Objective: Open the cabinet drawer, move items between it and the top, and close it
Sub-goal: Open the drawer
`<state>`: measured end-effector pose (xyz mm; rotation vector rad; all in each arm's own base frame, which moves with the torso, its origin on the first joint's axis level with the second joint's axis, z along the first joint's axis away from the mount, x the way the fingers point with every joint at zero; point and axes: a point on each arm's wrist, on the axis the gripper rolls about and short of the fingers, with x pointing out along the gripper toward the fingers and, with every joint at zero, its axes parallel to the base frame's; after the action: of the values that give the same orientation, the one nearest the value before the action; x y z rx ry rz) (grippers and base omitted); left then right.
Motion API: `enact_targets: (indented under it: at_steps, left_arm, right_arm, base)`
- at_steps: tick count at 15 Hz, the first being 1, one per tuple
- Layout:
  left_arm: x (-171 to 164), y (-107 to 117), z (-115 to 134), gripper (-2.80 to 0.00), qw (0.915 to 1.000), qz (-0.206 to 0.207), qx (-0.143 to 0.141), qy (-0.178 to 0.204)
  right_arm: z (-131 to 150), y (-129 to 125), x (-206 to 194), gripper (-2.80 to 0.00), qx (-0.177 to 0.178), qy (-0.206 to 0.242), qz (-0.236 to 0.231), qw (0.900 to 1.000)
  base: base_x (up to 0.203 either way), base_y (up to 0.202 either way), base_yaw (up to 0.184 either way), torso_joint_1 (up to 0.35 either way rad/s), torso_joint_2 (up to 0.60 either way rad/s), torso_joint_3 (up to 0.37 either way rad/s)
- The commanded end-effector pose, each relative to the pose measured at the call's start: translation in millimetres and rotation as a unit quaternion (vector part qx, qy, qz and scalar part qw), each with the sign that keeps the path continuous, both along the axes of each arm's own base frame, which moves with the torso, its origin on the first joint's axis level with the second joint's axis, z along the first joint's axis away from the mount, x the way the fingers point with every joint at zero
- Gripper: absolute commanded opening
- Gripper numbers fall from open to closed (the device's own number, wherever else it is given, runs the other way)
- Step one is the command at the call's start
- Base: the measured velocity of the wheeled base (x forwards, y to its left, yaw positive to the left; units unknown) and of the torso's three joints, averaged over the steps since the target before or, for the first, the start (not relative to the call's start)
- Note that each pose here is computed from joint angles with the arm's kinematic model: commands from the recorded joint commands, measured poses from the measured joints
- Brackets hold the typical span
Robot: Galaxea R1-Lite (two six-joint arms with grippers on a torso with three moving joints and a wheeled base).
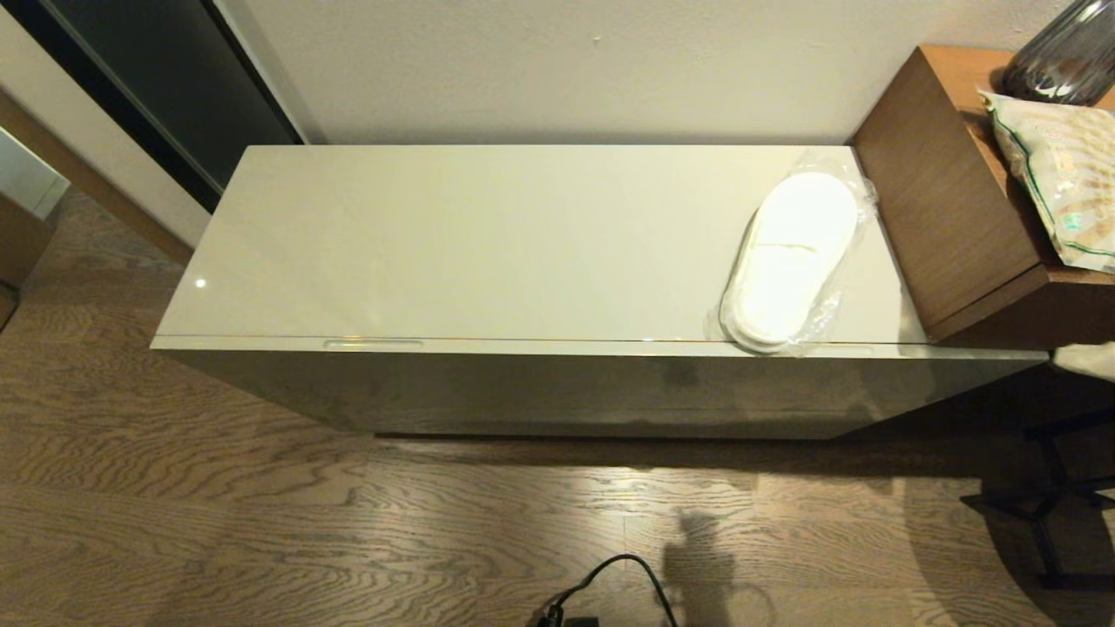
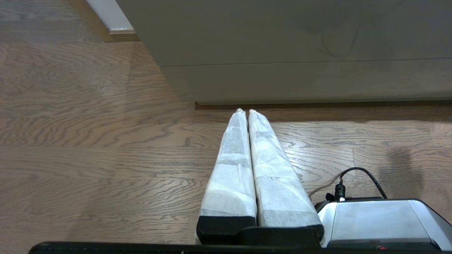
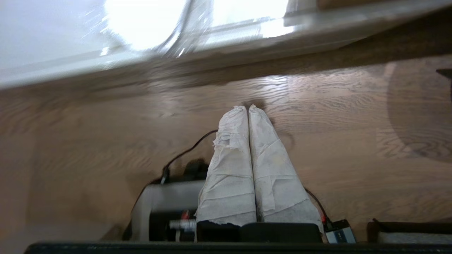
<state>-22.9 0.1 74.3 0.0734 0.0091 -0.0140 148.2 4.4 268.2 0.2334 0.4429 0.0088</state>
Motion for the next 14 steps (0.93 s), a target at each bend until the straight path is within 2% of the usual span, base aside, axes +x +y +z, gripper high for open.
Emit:
enact_targets:
  at_steps: [1,5,8,10,14]
  left_arm:
    - [0,0,0,-2.80,1.0000,0.001,0.000,0.001]
    - [0,0,0,-2.80,1.0000,0.001,0.000,0.001]
    - [0,0,0,-2.80,1.0000,0.000,0.000,0.001]
    - [0,0,0,-2.80,1.0000,0.000,0.000,0.001]
    - [0,0,0,-2.80,1.0000,0.000,0.000,0.001]
  right_arm:
    - [-46,11,100,-2.80,0.003,0.072,-0.012,0.997]
    - [-71,23,152,-2.80,0.031,0.062,-0.035,0.997]
    - [-85,24,154,-2.80,0.035,0.063,-0.034,0.997]
    - [-95,25,158,-2.80,0.033,0.079,-0.036,0.996]
    - [-102,25,161,-2.80,0.043,0.090,-0.042,0.994]
  base:
    - [0.000,0.000,0.000,0.000,0.00,0.000]
    - [0.000,0.000,0.000,0.000,0.00,0.000]
    - [0.000,0.000,0.000,0.000,0.00,0.000]
    - [0.000,0.000,0.000,0.000,0.00,0.000]
    - [0.000,0.000,0.000,0.000,0.00,0.000]
